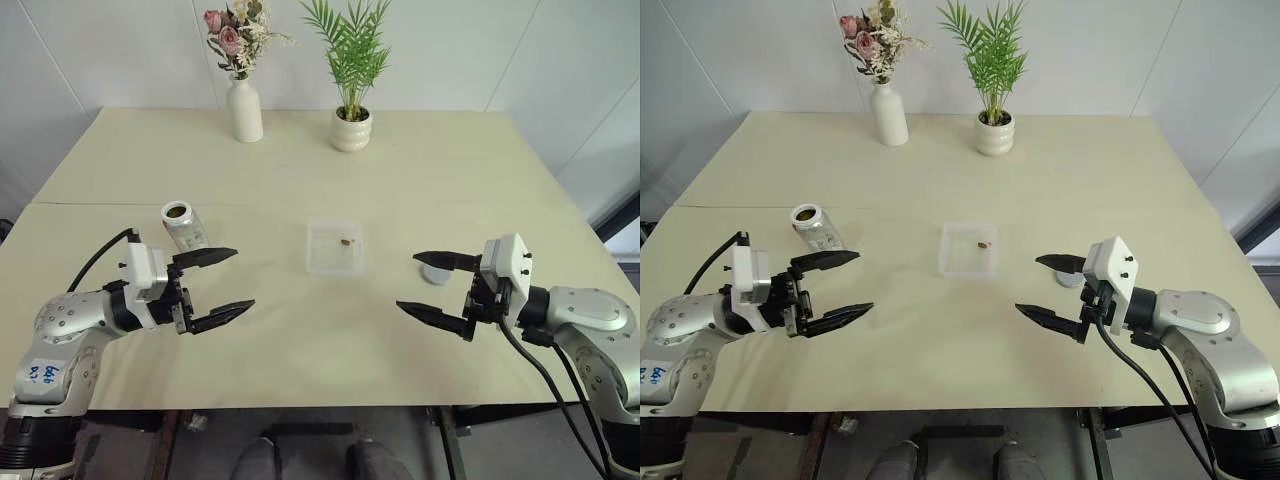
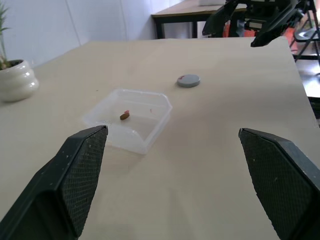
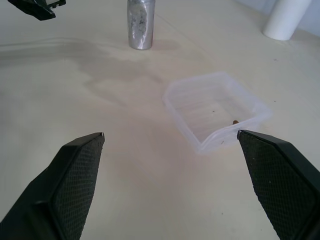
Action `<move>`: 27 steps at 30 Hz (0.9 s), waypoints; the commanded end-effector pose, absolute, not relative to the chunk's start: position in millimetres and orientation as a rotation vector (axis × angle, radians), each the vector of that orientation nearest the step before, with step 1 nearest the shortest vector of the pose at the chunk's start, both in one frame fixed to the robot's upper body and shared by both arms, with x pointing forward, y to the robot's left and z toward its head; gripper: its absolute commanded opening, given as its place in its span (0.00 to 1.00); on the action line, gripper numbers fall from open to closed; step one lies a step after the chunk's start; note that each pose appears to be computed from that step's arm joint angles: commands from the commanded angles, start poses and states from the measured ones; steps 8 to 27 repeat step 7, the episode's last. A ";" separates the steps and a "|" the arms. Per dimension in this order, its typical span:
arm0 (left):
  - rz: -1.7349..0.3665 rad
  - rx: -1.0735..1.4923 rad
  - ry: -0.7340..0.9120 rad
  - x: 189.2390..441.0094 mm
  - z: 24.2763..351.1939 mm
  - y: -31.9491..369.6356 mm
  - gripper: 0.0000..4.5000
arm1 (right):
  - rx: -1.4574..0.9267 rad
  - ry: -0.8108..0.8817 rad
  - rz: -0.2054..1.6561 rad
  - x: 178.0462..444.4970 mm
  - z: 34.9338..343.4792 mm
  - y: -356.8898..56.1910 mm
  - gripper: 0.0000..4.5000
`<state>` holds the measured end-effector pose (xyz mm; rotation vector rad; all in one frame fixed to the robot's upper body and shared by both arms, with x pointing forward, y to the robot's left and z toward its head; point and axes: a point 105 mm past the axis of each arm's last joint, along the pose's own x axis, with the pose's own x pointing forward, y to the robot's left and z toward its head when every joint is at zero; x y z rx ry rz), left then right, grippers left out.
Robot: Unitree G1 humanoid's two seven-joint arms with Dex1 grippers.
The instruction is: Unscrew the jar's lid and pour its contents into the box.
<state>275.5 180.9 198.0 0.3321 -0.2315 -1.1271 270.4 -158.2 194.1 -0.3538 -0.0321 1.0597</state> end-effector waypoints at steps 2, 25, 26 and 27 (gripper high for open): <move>-1.130 0.362 -0.207 273.6 195.7 193.8 0.99 | -0.395 -0.088 1.052 260.6 207.8 -161.7 1.00; -1.080 0.386 -0.197 275.3 191.6 205.4 0.99 | -0.398 -0.093 1.024 266.9 210.9 -168.9 1.00; -1.080 0.386 -0.197 275.3 191.6 205.4 0.99 | -0.398 -0.093 1.024 266.9 210.9 -168.9 1.00; -1.080 0.386 -0.197 275.3 191.6 205.4 0.99 | -0.398 -0.093 1.024 266.9 210.9 -168.9 1.00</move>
